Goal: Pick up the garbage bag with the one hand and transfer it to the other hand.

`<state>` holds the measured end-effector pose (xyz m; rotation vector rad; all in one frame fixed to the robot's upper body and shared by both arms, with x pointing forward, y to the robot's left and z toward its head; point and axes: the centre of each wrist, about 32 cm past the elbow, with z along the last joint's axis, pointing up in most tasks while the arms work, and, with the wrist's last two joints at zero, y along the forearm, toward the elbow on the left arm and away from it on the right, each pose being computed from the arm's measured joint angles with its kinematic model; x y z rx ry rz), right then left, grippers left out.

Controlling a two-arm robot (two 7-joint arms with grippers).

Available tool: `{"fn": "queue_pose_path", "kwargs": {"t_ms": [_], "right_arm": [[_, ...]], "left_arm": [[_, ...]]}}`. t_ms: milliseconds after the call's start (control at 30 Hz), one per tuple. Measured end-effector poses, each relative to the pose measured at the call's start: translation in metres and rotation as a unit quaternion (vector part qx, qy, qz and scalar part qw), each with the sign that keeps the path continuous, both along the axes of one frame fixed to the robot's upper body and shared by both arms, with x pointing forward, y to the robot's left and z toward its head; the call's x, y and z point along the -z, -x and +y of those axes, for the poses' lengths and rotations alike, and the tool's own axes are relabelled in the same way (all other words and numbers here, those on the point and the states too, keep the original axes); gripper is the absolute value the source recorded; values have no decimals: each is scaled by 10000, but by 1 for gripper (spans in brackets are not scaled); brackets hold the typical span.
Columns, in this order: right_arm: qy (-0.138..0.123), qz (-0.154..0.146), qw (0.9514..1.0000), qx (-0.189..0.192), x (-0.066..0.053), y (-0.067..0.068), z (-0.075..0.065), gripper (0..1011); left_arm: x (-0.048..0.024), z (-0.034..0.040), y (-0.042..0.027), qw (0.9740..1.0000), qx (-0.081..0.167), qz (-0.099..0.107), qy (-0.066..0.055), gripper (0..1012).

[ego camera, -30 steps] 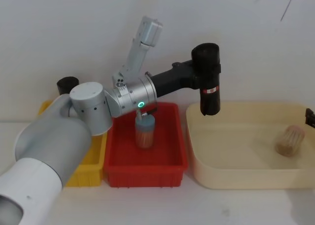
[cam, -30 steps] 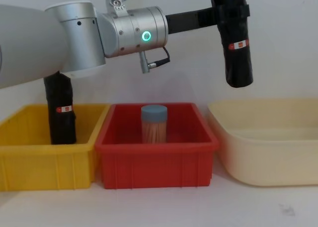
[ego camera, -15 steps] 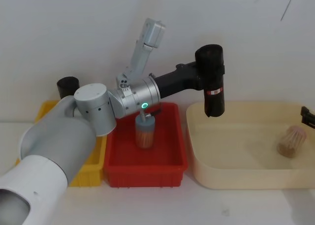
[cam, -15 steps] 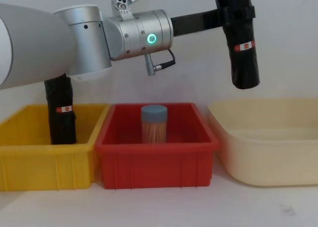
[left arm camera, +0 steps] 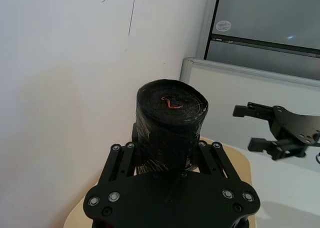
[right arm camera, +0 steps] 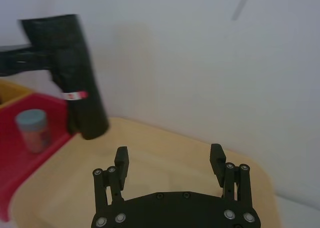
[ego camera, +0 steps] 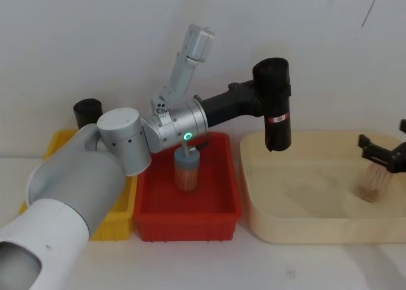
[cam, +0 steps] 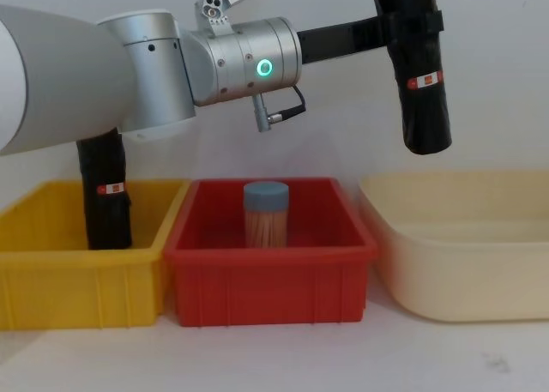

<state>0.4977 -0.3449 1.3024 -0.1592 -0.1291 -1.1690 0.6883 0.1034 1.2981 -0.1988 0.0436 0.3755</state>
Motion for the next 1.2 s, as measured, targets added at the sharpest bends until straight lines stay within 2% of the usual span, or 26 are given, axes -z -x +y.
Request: {"fn": "queue_pose_path", "kwargs": {"t_ms": [233,467,667,833,1200], "right_arm": [[90,-18,9985,-538,-11,-41,111,999],[232,164,9942,-1032,26,-158,312,999],[329,371,9922,-1141,68,-270,464,999],[393,495,9922,-1073,103,-375,585,999],[485,504,9933,-915,98,-569,769,999]], "left_arm": [[3,-3,-1,10000,4,5,3,486],[4,-4,-3,10000,6,6,7,486],[4,-5,-3,10000,10,6,8,486],[3,-7,-3,10000,11,6,7,486],[5,-7,-3,10000,11,10,7,486]]}}
